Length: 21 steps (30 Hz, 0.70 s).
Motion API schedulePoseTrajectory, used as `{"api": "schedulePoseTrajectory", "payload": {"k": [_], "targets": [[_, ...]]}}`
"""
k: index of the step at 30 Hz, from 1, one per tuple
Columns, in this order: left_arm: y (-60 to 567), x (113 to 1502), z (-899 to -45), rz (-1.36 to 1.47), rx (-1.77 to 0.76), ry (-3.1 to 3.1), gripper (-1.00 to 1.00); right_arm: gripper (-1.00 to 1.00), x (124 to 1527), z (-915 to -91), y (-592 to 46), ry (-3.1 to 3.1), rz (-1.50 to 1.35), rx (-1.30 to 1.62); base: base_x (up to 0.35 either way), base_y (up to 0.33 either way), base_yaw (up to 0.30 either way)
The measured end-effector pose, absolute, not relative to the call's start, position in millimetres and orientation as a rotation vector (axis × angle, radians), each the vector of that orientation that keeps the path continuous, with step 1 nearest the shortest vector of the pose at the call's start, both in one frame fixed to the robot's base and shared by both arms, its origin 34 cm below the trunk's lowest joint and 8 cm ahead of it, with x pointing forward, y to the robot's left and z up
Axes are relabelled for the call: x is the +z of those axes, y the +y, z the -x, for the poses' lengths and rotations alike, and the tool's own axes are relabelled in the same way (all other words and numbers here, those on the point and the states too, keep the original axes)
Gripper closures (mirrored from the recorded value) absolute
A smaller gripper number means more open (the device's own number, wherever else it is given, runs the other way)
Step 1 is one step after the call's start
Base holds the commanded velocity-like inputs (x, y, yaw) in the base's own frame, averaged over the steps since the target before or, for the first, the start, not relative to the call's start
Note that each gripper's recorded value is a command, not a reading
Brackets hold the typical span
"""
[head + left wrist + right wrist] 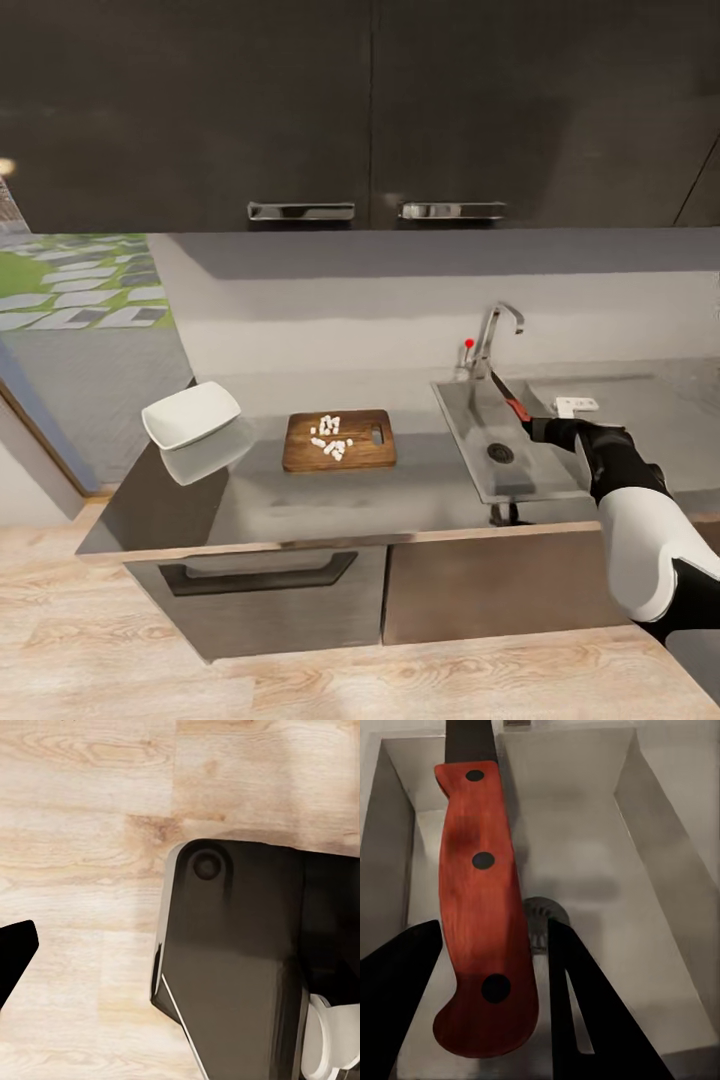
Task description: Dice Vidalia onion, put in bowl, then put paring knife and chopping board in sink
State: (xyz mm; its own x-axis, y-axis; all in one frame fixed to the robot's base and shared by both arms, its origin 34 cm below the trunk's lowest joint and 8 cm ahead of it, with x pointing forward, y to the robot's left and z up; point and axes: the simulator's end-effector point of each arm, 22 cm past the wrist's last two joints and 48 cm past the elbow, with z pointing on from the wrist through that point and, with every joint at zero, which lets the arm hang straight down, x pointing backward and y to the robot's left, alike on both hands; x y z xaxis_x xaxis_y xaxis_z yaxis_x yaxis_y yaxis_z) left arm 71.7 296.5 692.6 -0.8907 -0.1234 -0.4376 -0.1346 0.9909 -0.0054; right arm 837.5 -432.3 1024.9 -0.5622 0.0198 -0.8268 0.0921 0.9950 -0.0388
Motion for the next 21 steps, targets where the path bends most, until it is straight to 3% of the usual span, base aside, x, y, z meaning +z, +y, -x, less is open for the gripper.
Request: {"api": "schedulePoseTrajectory", "payload": {"k": [21], "targets": [[296, 693, -73, 0.183, 0.034, 2.68, -1.0, 1.0, 1003, -835, -407, 2.207, -0.074, -0.069, 0.0, 0.0, -0.005]]}}
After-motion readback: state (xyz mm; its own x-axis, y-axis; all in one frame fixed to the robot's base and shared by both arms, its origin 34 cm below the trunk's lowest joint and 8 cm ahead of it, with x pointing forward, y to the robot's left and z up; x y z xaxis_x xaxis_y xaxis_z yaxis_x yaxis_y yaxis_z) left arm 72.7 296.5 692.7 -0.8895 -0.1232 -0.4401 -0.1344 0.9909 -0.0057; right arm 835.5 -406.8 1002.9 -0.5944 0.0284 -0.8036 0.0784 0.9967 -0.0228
